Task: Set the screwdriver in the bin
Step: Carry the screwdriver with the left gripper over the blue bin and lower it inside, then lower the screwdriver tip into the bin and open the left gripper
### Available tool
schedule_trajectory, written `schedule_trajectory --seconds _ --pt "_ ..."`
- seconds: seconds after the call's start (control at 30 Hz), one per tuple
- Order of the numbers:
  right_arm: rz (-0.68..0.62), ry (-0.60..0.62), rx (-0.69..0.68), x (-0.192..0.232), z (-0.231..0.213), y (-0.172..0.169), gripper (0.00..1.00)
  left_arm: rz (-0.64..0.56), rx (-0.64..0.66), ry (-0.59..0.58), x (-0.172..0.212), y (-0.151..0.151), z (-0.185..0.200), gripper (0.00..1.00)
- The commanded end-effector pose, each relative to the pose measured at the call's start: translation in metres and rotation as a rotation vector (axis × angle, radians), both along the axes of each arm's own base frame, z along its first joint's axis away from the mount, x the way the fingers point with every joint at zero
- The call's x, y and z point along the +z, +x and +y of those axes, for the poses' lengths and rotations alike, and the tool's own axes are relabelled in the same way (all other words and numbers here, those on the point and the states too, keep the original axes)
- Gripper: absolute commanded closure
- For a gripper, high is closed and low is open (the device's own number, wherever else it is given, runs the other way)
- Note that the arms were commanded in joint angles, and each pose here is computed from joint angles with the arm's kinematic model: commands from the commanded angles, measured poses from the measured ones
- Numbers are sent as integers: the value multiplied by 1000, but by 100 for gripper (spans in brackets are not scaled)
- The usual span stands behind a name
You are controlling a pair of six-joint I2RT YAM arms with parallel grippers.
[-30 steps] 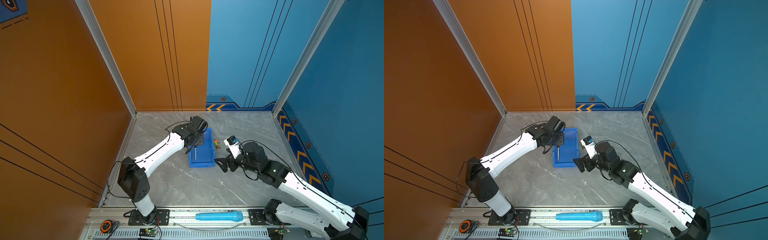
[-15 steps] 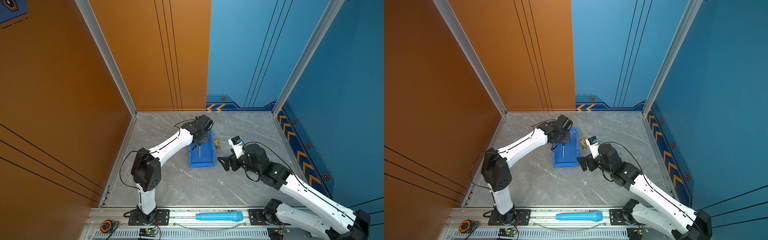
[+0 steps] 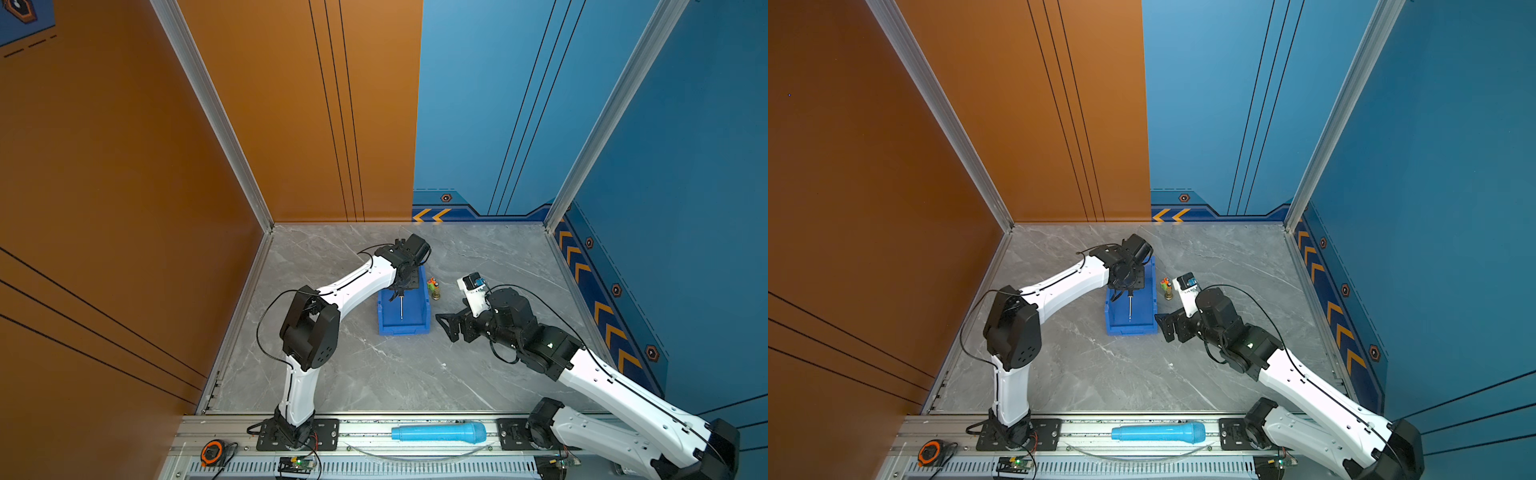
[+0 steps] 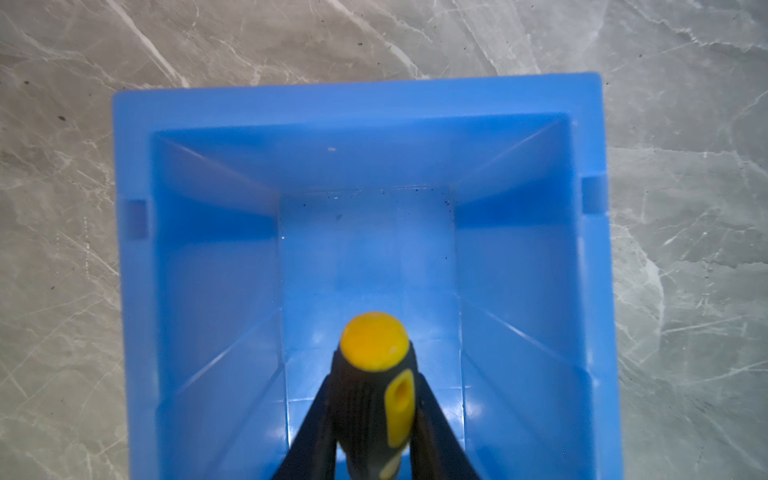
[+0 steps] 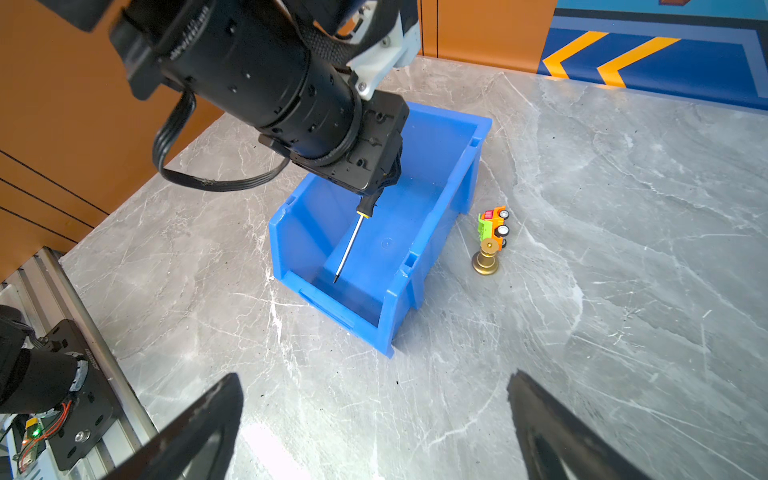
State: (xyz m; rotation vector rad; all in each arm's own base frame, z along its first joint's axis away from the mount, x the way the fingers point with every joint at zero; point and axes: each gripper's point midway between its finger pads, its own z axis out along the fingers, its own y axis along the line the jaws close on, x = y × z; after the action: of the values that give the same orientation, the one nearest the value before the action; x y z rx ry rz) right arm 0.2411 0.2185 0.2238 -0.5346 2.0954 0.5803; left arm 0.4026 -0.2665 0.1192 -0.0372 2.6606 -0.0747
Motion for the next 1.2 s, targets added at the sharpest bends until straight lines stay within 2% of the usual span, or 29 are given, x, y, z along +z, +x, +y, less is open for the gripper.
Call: schedule_trajectory --seconds 0.0,0.6,1.17 --pt "-10 7 -36 -1 -2 7 0 -13 30 16 -3 10 2 97" --pt "-11 6 -63 -5 -8 7 0 46 55 54 -44 20 1 97" --pt "-19 -8 -67 -11 -11 7 0 81 66 61 -66 26 0 95"
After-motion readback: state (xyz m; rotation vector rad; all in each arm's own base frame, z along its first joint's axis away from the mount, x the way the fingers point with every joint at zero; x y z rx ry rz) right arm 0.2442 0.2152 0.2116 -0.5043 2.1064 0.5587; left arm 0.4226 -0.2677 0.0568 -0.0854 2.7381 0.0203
